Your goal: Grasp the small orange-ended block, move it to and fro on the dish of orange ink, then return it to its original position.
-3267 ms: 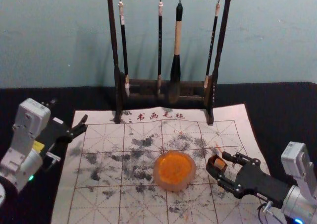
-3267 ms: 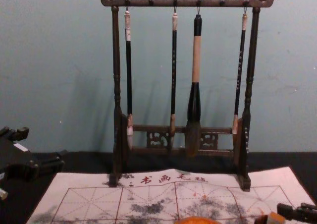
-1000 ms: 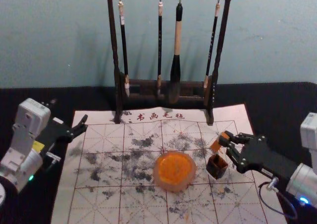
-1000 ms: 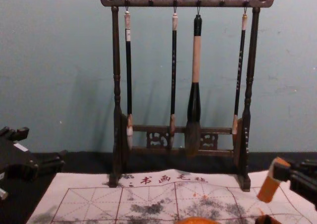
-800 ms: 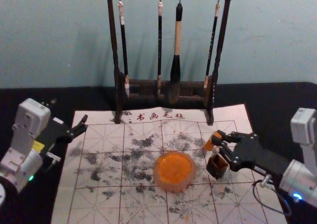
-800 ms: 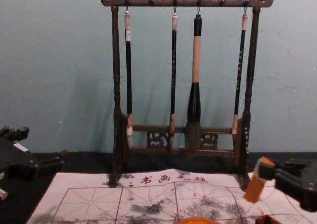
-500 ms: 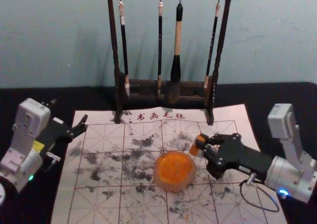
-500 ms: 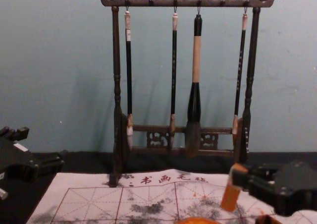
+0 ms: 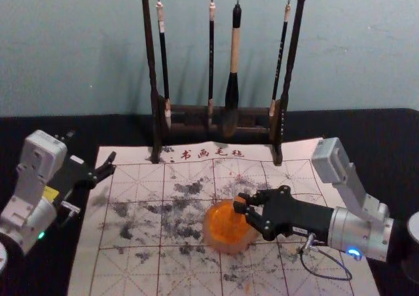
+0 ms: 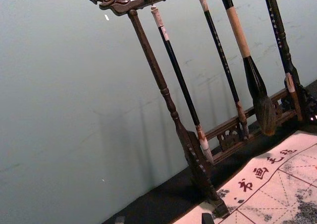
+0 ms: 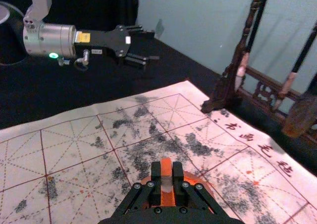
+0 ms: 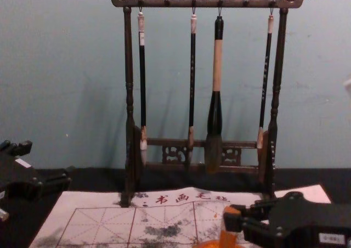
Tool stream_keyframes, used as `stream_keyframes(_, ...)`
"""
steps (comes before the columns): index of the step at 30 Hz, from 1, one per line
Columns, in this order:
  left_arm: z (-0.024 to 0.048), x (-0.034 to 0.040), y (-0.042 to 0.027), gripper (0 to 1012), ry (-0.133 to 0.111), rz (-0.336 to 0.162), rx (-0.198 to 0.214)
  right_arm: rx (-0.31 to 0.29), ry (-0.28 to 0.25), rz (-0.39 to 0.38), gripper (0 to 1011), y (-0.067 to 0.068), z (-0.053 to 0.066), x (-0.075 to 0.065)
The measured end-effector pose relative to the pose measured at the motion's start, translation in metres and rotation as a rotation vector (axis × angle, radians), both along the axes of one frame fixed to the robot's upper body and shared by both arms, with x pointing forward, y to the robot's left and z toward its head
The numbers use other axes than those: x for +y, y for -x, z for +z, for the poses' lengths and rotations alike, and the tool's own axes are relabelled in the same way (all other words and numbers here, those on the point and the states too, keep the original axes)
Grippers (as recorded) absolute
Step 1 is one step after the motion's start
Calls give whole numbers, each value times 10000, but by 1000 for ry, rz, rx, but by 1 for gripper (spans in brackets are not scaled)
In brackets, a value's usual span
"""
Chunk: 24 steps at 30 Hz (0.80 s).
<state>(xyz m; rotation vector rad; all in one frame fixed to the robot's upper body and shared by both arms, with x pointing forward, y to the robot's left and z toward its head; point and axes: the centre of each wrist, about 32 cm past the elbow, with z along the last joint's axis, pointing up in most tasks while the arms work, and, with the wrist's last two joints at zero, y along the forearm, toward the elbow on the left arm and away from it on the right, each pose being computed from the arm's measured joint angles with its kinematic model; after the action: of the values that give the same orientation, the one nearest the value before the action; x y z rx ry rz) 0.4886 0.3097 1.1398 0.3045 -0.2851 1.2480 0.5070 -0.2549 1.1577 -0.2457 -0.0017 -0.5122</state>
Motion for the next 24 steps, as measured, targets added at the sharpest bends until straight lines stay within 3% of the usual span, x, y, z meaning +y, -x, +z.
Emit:
stream_keyframes(13,0,0,0,1001,0,0,0,11,70,26,92,-83,7,172)
stream_keyframes(24,0,0,0,1001,0,0,0,16,94,12,92,-163,7,250)
